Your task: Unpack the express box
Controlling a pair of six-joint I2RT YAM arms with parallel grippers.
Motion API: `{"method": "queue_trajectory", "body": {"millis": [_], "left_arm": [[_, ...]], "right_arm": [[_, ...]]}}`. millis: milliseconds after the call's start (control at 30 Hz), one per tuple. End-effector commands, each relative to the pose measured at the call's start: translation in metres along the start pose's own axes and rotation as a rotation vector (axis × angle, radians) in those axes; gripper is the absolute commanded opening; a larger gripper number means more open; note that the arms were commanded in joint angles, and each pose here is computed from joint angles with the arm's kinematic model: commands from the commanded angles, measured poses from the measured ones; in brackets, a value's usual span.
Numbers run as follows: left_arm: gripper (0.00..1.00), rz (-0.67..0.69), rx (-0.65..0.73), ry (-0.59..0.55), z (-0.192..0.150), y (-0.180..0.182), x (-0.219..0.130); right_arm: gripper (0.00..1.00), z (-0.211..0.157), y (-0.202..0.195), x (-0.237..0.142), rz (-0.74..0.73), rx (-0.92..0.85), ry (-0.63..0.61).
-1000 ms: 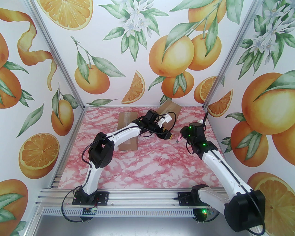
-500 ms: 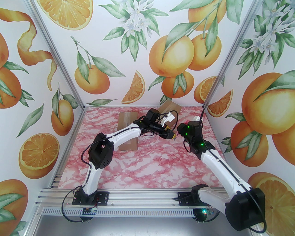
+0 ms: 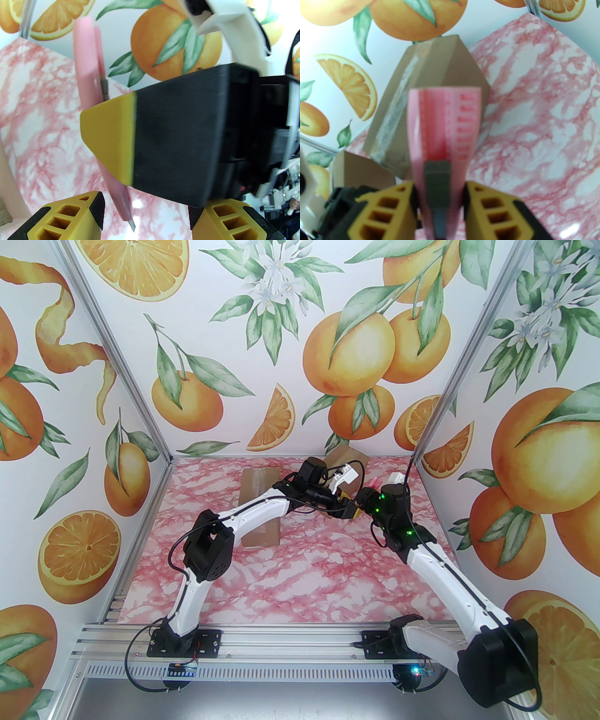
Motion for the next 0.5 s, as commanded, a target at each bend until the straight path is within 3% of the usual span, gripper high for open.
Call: {"method": "queue_trajectory", "body": {"millis": [0, 167, 467], "left_arm": [[0.63, 0.011, 0.035, -0.009, 0.008, 0.001, 0.002], [0.58, 0.021, 0.049, -0.005, 0.007, 0.002, 0.003], [0.35, 0.030, 0.081, -0.011, 0.017, 0.002, 0.001]], "right_arm": [[0.37, 0.015, 0.025, -0.006, 0.087, 0.008, -0.034], [0.37, 0.016, 0.034, -0.007, 0.126, 0.015, -0.020], [0.37, 0.016, 0.037, -0.010, 0.146, 0.019, -0.017]]}}
Point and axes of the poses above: each hand's point on the last joint's axis, 136 mm out from that joint toward the fingers, its own x axis out along the fingers, its own y axis along the line the jaws close on, z = x × y, the point moved 2 cm from there along -x, back along the fingers, and after that the axes turned 4 degrees about x, right-handed, at the moved point
